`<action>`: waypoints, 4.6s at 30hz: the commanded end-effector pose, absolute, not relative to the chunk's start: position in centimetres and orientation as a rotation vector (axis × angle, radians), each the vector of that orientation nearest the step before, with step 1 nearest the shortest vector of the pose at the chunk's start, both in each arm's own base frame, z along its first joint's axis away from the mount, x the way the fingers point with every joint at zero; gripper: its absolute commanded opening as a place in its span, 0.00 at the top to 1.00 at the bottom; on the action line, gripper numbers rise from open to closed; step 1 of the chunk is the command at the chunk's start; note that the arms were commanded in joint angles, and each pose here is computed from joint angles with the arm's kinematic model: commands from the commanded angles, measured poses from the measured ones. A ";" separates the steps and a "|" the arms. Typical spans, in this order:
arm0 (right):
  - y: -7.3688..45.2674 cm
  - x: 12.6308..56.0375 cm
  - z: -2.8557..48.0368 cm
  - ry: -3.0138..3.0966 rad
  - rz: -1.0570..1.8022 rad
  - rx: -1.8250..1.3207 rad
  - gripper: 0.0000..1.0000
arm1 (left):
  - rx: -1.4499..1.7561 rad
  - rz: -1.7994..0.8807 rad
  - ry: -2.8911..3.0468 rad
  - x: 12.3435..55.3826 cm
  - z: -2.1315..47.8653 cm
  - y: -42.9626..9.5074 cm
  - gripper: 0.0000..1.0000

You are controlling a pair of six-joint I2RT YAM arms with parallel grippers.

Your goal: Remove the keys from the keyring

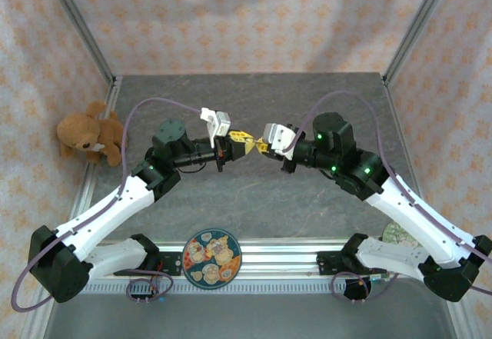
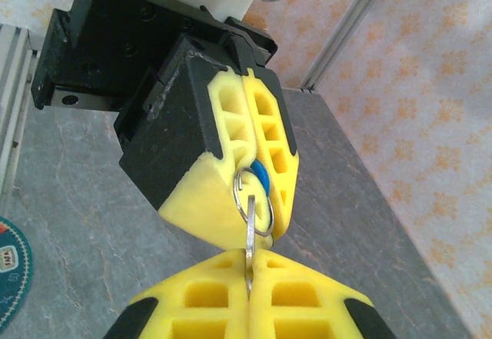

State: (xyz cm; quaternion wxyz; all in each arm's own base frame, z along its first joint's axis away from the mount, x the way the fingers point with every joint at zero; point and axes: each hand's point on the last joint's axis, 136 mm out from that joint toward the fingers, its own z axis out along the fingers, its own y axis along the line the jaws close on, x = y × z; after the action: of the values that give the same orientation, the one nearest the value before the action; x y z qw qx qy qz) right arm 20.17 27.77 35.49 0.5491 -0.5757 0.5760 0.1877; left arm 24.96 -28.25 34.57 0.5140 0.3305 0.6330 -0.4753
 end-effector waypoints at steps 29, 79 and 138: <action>31.1 8.8 32.4 1.195 0.594 -1.944 1.00 | 0.588 -1.031 1.558 30.0 36.7 -24.8 1.00; 38.1 7.2 30.9 1.056 0.668 -2.035 1.00 | 0.681 -1.069 1.543 28.4 36.9 -25.3 1.00; 42.0 8.3 29.4 1.266 1.010 -1.899 1.00 | 0.838 -1.042 1.460 25.2 37.8 -25.6 1.00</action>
State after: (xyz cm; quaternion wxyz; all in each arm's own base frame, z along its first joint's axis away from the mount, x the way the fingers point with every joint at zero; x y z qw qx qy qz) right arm 19.86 35.32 31.61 0.4314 -0.6630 0.6014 0.1123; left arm 23.68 -24.76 29.17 0.3897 0.3229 0.7203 -0.4744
